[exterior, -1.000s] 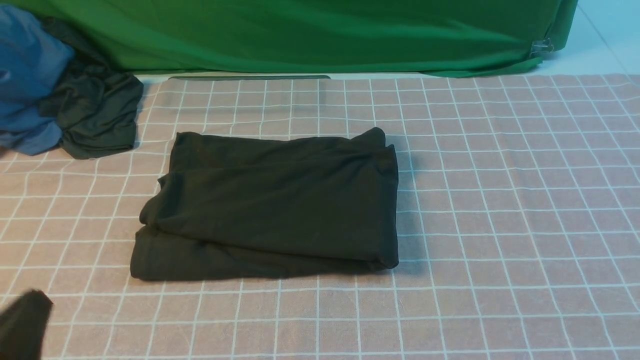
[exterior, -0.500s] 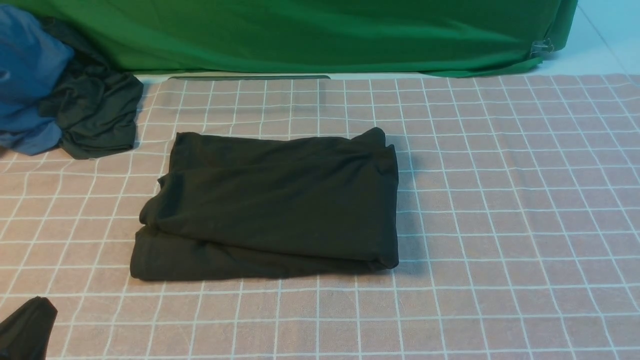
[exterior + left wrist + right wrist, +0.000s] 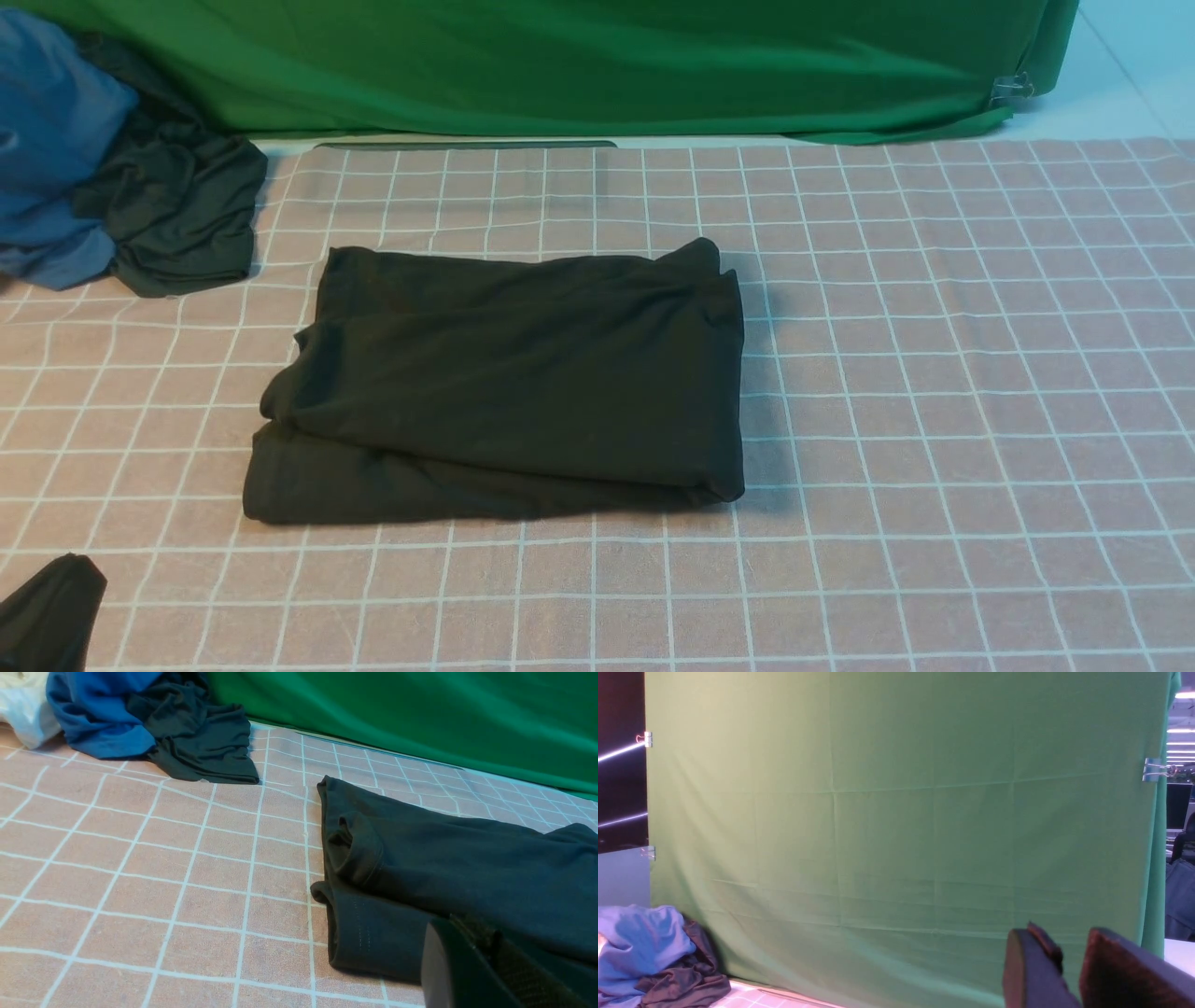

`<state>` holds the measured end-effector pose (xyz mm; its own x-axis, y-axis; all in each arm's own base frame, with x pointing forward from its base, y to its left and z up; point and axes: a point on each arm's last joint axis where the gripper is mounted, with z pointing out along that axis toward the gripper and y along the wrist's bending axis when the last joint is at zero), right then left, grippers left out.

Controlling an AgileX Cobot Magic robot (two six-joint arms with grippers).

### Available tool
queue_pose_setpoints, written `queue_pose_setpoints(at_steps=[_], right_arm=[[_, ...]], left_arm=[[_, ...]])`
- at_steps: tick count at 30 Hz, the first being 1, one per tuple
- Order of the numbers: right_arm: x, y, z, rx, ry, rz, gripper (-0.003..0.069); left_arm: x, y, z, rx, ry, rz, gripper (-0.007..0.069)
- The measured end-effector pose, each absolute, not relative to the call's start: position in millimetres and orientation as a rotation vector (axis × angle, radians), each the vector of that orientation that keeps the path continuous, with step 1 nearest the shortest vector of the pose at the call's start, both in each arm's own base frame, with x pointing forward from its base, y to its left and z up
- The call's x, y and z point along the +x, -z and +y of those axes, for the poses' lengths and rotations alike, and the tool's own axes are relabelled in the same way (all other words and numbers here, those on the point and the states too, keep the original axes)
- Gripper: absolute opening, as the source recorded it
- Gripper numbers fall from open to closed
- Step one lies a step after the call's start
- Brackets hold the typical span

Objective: Fold a long-sleeved shirt over a pink coffee tablecloth.

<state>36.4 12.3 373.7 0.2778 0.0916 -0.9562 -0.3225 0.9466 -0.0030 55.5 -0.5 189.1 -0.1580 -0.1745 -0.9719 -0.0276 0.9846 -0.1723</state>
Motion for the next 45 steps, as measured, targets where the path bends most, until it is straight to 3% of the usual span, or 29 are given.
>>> queue_pose_setpoints(at_steps=[9,12,13,14,17,21,45], right_arm=[[44.9,-350.5,10.5,-0.183,-0.168,1.346,0.0217],[58.3,-308.2,7.2,-0.150,-0.039,1.475,0.0217],[61.4,-292.0,5.9,-0.071,0.073,1.526,0.0217],[64.2,-271.5,4.6,-0.140,0.024,1.576,0.0217],[64.9,-225.4,1.0,-0.114,0.075,1.686,0.0217],[57.5,-188.0,-1.3,-0.080,0.093,1.765,0.0221],[55.8,-187.3,-1.3,-0.074,0.092,1.750,0.0237]], left_arm=[[55.5,-189.1,-0.4,-0.155,0.133,1.727,0.0015],[55.5,-189.1,-0.4,-0.155,0.132,1.727,0.0015],[55.5,-189.1,-0.4,-0.155,0.132,1.727,0.0015],[55.5,-189.1,-0.4,-0.156,0.132,1.727,0.0015],[55.5,-189.1,-0.4,-0.155,0.131,1.727,0.0015],[55.5,-189.0,-0.4,-0.154,0.131,1.727,0.0015],[55.4,-188.6,-0.4,-0.154,0.131,1.729,0.0015]])
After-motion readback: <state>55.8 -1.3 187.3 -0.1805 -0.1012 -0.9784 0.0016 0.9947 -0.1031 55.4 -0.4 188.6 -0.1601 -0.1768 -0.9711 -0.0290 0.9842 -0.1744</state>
